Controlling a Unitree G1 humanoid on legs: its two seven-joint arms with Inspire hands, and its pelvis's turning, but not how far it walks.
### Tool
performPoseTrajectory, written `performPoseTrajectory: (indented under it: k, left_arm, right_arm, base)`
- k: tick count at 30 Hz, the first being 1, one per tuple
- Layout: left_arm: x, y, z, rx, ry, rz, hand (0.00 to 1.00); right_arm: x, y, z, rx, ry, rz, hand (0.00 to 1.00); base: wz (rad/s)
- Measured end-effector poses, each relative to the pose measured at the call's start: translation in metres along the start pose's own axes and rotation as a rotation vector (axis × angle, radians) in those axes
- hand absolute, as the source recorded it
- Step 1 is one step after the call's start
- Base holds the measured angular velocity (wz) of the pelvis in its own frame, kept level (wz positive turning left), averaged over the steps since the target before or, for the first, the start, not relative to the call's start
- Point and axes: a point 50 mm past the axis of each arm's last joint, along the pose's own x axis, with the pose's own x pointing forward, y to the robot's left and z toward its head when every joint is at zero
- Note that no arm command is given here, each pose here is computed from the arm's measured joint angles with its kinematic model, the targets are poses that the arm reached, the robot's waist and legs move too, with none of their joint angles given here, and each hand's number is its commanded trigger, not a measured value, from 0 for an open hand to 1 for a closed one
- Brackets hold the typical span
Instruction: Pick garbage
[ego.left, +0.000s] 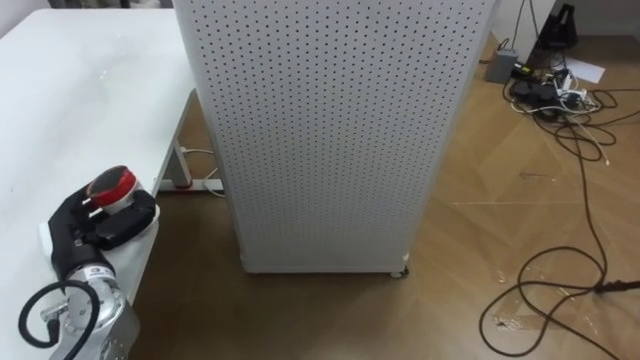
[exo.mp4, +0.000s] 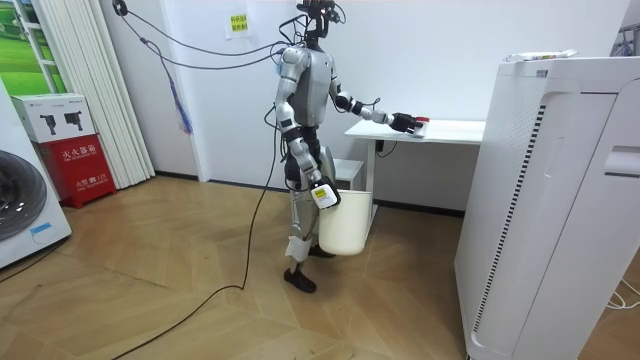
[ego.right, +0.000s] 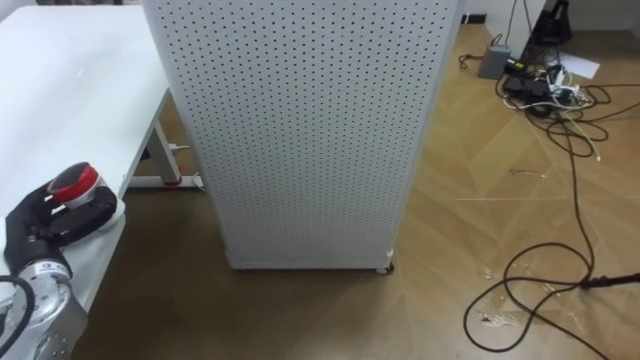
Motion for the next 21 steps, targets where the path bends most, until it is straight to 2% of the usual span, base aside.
performPoseTrajectory:
  k: [9, 12, 15, 21]
  left_arm:
    - [-0.001, -0.004, -0.001, -0.004, 0.002, -0.016, 1.0]
    - [-0.005, -0.011, 0.0, -0.014, -0.016, -0.042, 1.0]
    - [-0.011, -0.022, -0.003, 0.0, -0.028, -0.089, 1.0]
    - [-0.037, -0.054, -0.01, -0.011, -0.041, -0.244, 1.0]
  right_arm:
    - [0.0, -0.001, 0.001, -0.002, -0.003, -0.005, 1.0]
    - [0.002, -0.005, 0.01, -0.013, -0.025, -0.024, 1.0]
    - [0.007, -0.004, 0.021, -0.023, -0.05, -0.027, 1.0]
    - [0.018, -0.013, 0.055, -0.05, -0.102, -0.048, 1.0]
  base:
    - [0.01]
    - [0.0]
    - [0.07]
    - [0.08]
